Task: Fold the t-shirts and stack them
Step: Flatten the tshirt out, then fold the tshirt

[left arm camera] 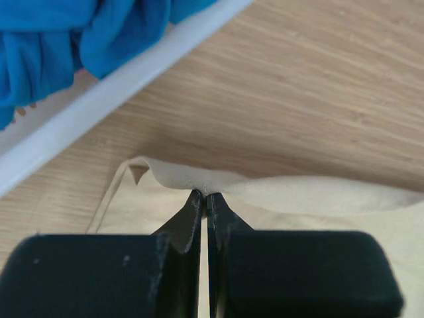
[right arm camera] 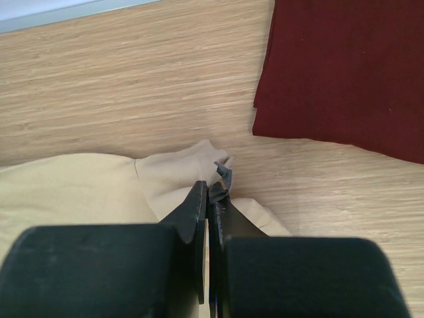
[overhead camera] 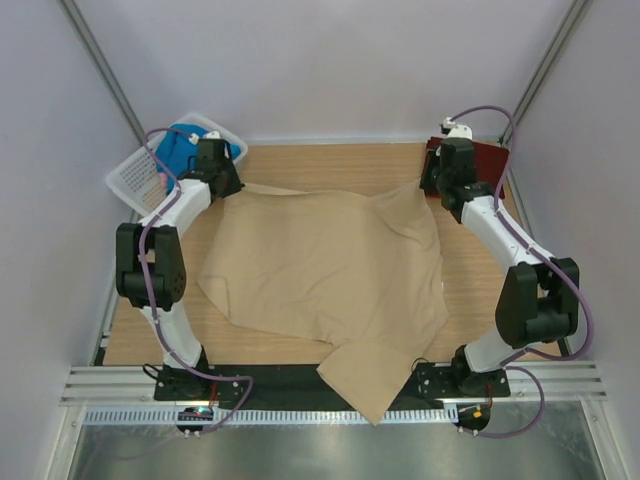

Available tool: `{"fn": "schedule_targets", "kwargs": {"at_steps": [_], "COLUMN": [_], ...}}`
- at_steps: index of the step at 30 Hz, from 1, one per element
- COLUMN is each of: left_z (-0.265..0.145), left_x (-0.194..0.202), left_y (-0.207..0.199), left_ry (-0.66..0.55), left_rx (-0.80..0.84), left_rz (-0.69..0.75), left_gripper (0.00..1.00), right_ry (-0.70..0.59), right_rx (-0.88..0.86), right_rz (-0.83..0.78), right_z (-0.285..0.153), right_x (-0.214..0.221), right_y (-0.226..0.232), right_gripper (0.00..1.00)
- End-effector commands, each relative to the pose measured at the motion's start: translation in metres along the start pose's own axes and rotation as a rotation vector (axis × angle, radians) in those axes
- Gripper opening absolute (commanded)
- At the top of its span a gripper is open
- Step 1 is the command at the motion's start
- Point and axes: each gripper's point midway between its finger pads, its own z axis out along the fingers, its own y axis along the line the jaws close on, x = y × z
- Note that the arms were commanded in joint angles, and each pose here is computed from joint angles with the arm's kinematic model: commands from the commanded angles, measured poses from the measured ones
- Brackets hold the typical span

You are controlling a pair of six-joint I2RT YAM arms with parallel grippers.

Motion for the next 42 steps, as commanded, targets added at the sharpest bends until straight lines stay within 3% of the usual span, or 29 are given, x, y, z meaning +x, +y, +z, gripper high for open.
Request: {"fn": "schedule_targets", "kwargs": {"at_steps": [1,8,18,33,42], "left_z": [0.0,-0.004,-0.014,-0.027,-0.029], "left_x": [-0.035,-0.034,-0.002,0.046,0.07], "left_y": [-0.006,0.012,0.028,0.073,0.079], "left_ry": [-0.081,-0.028,0.102,0.279,0.359], "left_rx": [0.046,0.015,-0.014,-0.215,-0.229], "left_rz": [-0.002,-0.006,0.028,0.064,0.051], "left_gripper": [0.0,0.0,0.0,0.0,0.0], "right_ry": [-0.101,-0.057,0.075,0.259,0.35], "right_rx": [-0.015,0.023,0.039,0.027,0.029], "right_rz": [0.0,0.035,0.074,0.129,0.148], "right_z": [-0.009,-0.052,-0.095,-0.143,-0.161], "right_x": [-0.044,-0.042,0.01,0.082,0.129], "right_y": [0.007,-0.002,-0.015,-0.022,-0.029], "right_gripper": [0.01,0.01,0.01,0.01,0.01]}}
